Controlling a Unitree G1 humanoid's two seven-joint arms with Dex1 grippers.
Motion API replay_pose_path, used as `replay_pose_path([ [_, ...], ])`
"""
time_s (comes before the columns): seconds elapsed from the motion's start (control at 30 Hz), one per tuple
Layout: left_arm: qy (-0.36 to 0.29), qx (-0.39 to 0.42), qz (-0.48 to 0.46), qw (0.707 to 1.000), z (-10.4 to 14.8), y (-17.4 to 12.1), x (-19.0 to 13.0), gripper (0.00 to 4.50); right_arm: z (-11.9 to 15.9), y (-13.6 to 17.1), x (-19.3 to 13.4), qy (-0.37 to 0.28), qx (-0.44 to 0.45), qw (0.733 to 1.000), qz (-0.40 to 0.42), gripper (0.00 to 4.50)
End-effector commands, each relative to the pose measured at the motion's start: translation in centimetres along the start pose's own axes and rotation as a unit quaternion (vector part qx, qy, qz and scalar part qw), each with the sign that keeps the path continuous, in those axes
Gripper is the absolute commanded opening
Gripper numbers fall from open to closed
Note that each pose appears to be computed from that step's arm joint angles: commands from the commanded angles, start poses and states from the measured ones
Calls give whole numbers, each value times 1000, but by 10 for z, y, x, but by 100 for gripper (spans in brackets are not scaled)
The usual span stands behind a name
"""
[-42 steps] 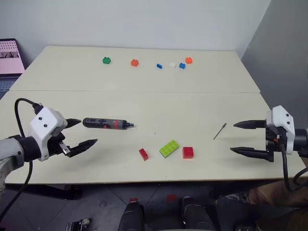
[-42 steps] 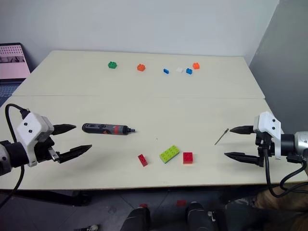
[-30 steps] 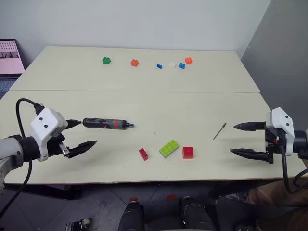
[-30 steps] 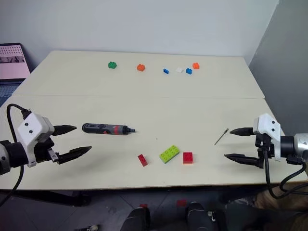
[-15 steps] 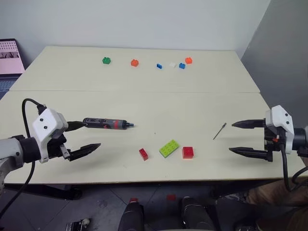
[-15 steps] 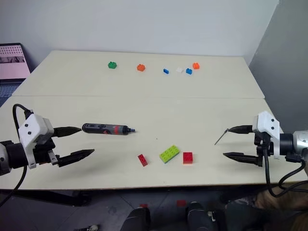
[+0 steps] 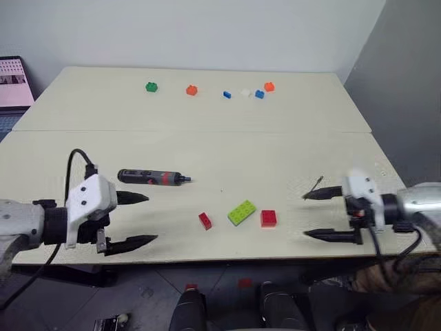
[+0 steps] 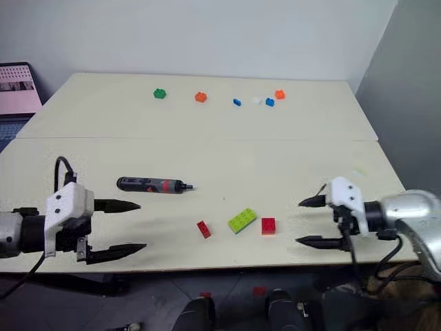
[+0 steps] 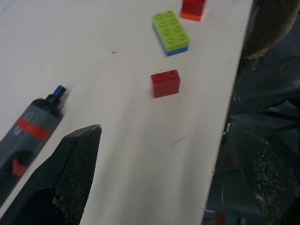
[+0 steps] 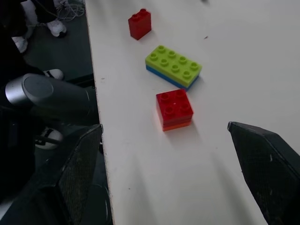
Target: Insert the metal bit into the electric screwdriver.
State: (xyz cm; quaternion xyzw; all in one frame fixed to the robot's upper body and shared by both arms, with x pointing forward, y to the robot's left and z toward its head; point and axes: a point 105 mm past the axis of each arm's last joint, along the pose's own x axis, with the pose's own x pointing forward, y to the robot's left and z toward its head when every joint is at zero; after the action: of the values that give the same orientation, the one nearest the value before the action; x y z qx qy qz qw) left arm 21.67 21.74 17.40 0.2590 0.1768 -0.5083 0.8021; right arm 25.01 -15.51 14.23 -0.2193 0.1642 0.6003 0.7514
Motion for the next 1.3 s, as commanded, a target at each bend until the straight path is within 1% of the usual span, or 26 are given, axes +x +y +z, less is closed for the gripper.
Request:
replay_pose_path([
  [0.03,-4,42,-27,999,11,-7,7,450,0,-7,22,20,-20,1000,3,449],
  [0.17,-10,56,-40,998,13,-10,15,450,-5,-14,41,31,-32,999,15,449],
  [0.27,-18,62,-50,997,16,-12,21,450,-5,-18,55,24,-32,999,25,449],
  [0.43,-20,70,-53,996,16,-11,25,450,-10,-21,70,25,-34,999,34,449],
  [0.5,-21,72,-55,996,16,-10,26,450,-11,-22,72,25,-35,998,36,413],
  [0.53,-23,73,-58,995,17,-11,27,450,-12,-22,73,27,-38,998,36,404],
  [0.63,-30,75,-63,995,19,-12,29,450,-12,-22,72,24,-44,998,39,329],
  [0.8,-40,77,-64,994,21,-12,32,450,-10,-21,73,19,-58,997,38,220],
  [0.87,-45,78,-63,994,23,-12,33,450,-11,-21,73,21,-65,997,36,163],
  [0.9,-49,78,-63,994,24,-11,34,450,-10,-20,73,20,-68,997,35,144],
  [0.97,-56,77,-62,994,26,-11,35,450,-9,-21,72,17,-73,997,32,145],
  [1.1,-75,75,-61,992,31,-13,41,450,-1,-25,58,3,-76,997,1,145],
  [1.17,-97,75,-59,991,38,-13,46,450,0,-33,32,-3,-57,997,-49,145],
  [1.2,-111,75,-57,989,42,-13,49,450,-4,-39,14,2,-42,995,-88,145],
  [1.27,-127,76,-55,988,48,-13,53,450,-11,-45,-8,9,-22,990,-139,145],
  [1.3,-138,76,-53,986,51,-13,56,450,-16,-49,-23,8,-5,984,-178,145],
])
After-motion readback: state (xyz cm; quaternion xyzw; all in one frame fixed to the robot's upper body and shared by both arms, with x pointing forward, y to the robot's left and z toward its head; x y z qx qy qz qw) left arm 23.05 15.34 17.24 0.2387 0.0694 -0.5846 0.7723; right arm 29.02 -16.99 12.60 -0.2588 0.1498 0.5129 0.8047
